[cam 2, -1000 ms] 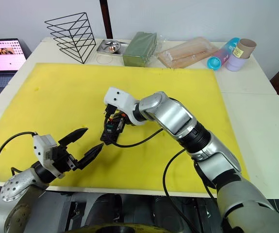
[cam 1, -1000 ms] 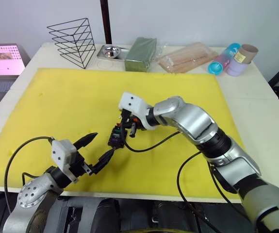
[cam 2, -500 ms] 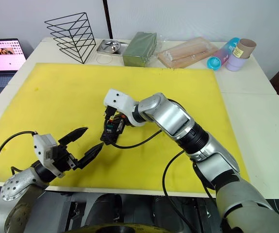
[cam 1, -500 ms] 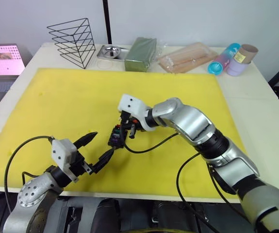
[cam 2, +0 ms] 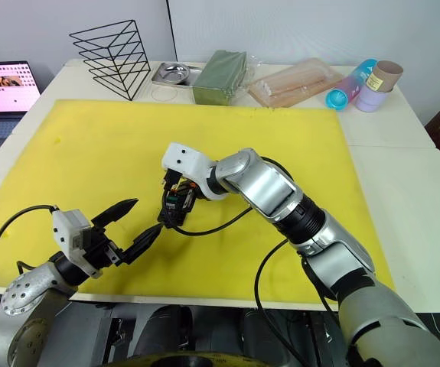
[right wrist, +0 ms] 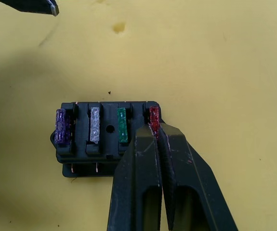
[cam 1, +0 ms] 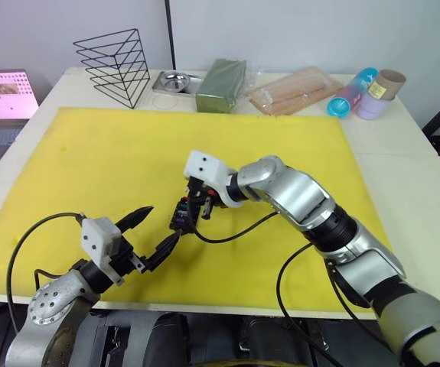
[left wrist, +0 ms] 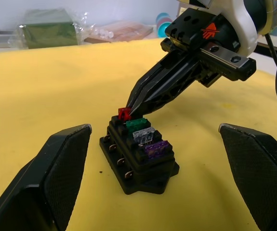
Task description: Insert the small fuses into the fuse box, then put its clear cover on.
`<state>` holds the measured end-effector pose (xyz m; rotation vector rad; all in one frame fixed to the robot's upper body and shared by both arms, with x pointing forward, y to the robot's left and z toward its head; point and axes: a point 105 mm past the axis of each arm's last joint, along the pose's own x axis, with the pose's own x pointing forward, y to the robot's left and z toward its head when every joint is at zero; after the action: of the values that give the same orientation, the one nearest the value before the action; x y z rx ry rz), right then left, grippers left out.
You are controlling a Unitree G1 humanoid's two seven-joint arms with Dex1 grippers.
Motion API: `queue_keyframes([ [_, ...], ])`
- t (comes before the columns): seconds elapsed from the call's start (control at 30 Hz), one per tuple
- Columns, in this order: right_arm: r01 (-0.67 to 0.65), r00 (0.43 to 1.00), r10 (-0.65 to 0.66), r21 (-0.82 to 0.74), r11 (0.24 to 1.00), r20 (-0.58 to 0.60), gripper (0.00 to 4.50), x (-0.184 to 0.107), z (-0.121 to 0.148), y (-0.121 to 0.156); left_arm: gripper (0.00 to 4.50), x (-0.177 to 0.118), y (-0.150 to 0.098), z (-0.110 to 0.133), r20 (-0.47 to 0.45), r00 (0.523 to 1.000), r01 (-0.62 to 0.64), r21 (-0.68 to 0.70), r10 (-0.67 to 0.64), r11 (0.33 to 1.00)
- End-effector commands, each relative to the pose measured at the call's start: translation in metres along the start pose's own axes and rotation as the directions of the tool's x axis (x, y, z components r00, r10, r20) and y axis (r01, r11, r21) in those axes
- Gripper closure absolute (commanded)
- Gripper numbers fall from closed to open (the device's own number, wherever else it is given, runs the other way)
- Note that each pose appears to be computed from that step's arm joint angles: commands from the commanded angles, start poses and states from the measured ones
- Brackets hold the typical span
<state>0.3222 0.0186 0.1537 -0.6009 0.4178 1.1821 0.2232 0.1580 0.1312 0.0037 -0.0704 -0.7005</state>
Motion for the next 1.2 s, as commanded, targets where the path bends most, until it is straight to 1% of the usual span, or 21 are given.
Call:
queue_keyframes([
  [0.03,-0.027,1.0,0.027,-0.022,0.999,-0.004,4.48,0.0017,-0.0006,0.0078,0.0,0.001,-0.0032,0.0057,0.019,1.0,0.014,0.02,-0.014,1.0],
  [0.7,-0.04,0.999,0.041,-0.015,0.999,0.016,4.48,0.0017,0.0021,0.0081,0.0,0.002,-0.0012,0.0051,0.02,1.0,0.009,0.022,-0.01,1.0],
  [0.73,-0.042,0.999,0.043,-0.015,0.999,0.018,4.0,0.0017,0.0024,0.0084,0.0,0.002,-0.0011,0.0051,0.02,1.0,0.009,0.023,-0.01,1.0],
  [0.8,-0.047,0.999,0.047,-0.016,0.999,0.02,3.57,0.0017,0.0029,0.0092,0.0,0.002,-0.0012,0.005,0.019,1.0,0.01,0.022,-0.01,1.0],
  [1.2,-0.042,0.999,0.042,-0.012,0.999,0.031,3.57,0.0005,0.0051,0.0061,0.0,0.003,-0.0018,0.0044,0.02,1.0,0.009,0.021,-0.01,1.0],
])
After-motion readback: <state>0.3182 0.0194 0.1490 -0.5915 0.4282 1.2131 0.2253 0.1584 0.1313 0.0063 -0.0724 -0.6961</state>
